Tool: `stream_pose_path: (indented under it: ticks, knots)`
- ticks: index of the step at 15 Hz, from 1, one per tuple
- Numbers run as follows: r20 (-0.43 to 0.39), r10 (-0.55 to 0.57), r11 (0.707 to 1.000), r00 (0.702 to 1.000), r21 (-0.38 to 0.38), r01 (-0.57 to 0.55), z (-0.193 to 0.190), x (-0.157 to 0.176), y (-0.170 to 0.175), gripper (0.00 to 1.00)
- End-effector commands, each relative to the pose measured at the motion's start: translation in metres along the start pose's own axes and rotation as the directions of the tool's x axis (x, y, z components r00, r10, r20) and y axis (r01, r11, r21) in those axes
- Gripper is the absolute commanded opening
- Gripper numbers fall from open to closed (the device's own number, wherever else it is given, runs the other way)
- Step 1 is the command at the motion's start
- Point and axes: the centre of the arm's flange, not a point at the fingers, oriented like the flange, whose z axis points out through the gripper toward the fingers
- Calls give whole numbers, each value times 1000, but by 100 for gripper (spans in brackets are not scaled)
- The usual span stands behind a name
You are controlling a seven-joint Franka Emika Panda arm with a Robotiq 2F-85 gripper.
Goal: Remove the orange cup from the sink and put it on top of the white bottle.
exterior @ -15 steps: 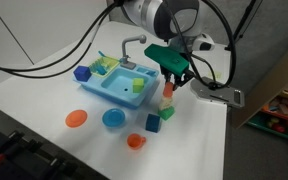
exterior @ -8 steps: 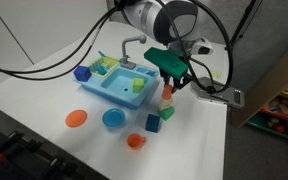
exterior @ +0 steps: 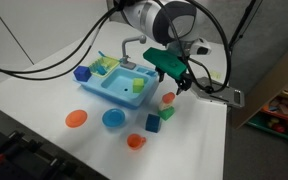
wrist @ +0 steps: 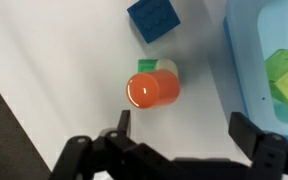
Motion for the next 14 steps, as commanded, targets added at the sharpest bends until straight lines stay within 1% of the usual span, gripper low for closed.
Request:
stream_pose_path:
  ticks: [1,5,9,14]
  knots:
    - [11,-23,1000,1000,2,23,-19,0,-9,100]
    - [23,-40,999,999,-11,41,-34,-2,-23,100]
    - [32,-69,997,997,-23,70,-59,-7,-38,100]
    - [86,-149,987,985,-44,153,-91,-26,-60,100]
